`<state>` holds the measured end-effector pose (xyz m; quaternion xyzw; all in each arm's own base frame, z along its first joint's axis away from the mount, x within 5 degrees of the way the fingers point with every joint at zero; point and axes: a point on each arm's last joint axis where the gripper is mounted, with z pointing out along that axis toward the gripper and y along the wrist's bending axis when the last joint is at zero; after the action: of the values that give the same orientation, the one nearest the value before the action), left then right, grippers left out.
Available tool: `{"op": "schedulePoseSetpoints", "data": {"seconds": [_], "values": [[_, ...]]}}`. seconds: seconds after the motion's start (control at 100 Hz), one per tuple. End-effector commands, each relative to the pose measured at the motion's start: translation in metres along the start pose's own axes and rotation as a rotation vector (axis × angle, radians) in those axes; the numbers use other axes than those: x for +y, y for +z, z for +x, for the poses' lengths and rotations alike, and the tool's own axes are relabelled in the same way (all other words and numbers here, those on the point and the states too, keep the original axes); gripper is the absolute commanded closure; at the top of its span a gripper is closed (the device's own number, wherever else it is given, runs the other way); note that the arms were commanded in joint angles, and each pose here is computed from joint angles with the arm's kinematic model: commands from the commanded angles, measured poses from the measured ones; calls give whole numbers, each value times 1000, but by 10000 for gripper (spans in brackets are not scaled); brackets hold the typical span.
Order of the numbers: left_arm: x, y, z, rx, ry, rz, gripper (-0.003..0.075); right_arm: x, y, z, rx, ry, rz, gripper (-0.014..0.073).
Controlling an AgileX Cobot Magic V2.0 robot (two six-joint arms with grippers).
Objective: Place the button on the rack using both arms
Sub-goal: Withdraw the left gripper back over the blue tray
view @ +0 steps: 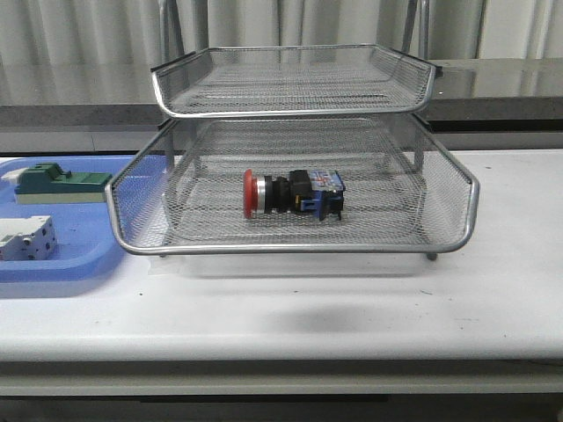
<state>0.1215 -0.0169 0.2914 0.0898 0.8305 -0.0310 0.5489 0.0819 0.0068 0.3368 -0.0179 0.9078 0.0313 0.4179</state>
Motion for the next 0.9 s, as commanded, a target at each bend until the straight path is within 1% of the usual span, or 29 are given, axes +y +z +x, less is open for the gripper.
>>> {"op": "schedulePoseSetpoints", "data": {"seconds": [0.0, 0.1, 0.23, 0.5, 0.58, 0.65, 0.72, 0.89], "values": [[3, -9, -9, -215, -55, -44, 260, 0, -7, -12, -87, 0, 0, 664], [5, -14, -1, -305, -56, -74, 260, 0, -7, -12, -87, 0, 0, 664], [6, -13, 3, -352, -57, -94, 260, 0, -7, -12, -87, 0, 0, 664], [7, -13, 0, -382, -57, -104, 260, 0, -7, -12, -87, 0, 0, 664], [7, -13, 0, -388, -57, -106, 272, 0, -7, -12, -87, 0, 0, 664], [7, -13, 0, -388, -57, -106, 321, 0, -7, -12, -87, 0, 0, 664], [7, -13, 0, -388, -57, -106, 396, 0, -7, -12, -87, 0, 0, 664], [7, -13, 0, -388, -57, -106, 625, 0, -7, -12, -87, 0, 0, 664]]}}
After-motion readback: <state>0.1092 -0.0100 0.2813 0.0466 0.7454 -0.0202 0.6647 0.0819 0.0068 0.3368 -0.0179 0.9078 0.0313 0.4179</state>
